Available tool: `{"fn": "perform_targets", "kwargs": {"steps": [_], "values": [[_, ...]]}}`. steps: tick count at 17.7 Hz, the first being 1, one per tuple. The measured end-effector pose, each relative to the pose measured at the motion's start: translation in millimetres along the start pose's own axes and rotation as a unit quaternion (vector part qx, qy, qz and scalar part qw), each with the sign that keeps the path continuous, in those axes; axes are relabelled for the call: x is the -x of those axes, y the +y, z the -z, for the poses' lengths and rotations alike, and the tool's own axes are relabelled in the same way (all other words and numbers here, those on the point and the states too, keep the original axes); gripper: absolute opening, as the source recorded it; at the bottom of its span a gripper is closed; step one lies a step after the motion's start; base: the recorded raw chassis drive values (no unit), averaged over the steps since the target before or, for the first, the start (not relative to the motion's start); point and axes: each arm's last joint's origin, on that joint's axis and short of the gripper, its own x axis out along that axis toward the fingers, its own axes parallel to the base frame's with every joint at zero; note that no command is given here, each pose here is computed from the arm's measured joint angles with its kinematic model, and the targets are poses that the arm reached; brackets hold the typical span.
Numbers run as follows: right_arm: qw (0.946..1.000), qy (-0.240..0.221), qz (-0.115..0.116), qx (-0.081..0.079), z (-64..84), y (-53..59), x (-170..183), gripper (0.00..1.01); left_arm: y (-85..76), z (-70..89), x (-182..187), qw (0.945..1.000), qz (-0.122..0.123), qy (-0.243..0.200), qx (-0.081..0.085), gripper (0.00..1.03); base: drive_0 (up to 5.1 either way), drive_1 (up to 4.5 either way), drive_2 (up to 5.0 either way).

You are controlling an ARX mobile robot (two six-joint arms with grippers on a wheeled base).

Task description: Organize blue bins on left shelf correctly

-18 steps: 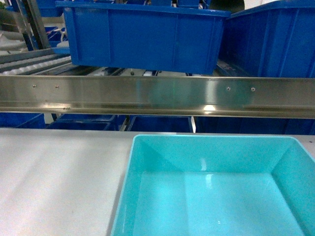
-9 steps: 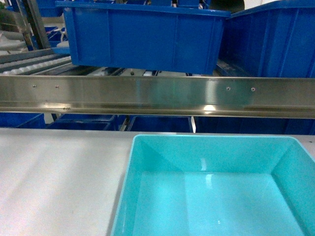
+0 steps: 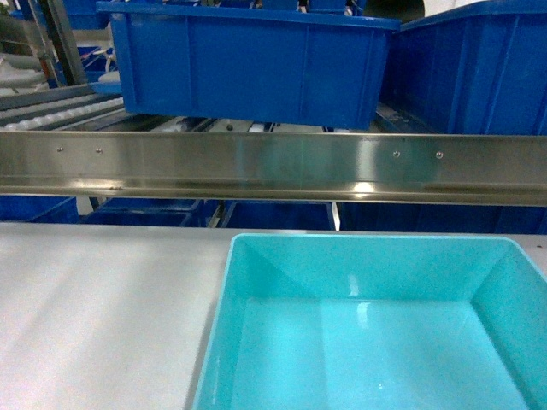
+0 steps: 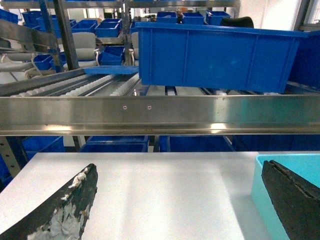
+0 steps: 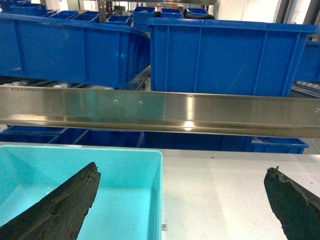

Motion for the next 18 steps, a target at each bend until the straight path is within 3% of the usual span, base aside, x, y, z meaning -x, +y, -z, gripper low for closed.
{"fn": "perform_targets", "kwargs": {"steps": [8,9,10,11,12,14,15,16,17,18], "values": [[1.0000,0.000,0.000,0.000,0.0,0.0,0.0,0.98,-0.3,-0.4,-0.2,1.0000,0.002,-0.001,0.001,0.98,0.0,0.00,0.0],[0.9999,0.002,0.011,0.003,-1.5,1.5,-2.2,0.98,-3.0,-8.3,-5.2,0.9990,0.027,0.033,0.012,0.98,0.0,0.00,0.0],[0.9995,0.027,0.016,-0.002,-9.9,3.5,-9.1,0.98,-6.3,-30.1,-16.1,0.9968,0.057,0.049,0.025,0.98,0.0,0.00,0.0],[0.9989,0.036,0.026,-0.012,-21.3,3.7,-17.9,0.98,-9.9,-52.4,-28.9,0.9957,0.074,0.046,0.033,0.98,0.0,0.00,0.0],[0.9972,0.066,0.023,-0.027,-28.7,5.3,-28.3,0.98,-14.8,-61.8,-43.6,0.9920,0.087,0.076,0.050,0.98,0.0,0.00,0.0],[0.9885,0.139,-0.006,-0.059,-24.3,11.8,-46.3,0.98,-29.0,-46.0,-68.6,0.9779,0.112,0.161,0.071,0.98,0.0,0.00,0.0],[0.9819,0.165,-0.016,-0.092,-23.6,9.4,-56.3,0.98,-40.9,-39.9,-83.1,0.9697,0.127,0.193,0.081,0.98,0.0,0.00,0.0],[0.9792,0.164,-0.004,-0.120,-23.4,2.8,-69.3,0.98,-55.2,-41.1,-96.5,0.9642,0.147,0.206,0.080,0.98,0.0,0.00,0.0],[0.9729,0.179,0.001,-0.146,-20.9,-1.8,-78.1,0.98,-68.9,-42.0,-110.1,0.9583,0.165,0.222,0.073,0.98,0.0,0.00,0.0],[0.9694,0.189,0.005,-0.157,-18.2,-2.6,-78.6,0.98,-71.5,-34.3,-110.8,0.9525,0.169,0.244,0.069,0.98,0.0,0.00,0.0]]}}
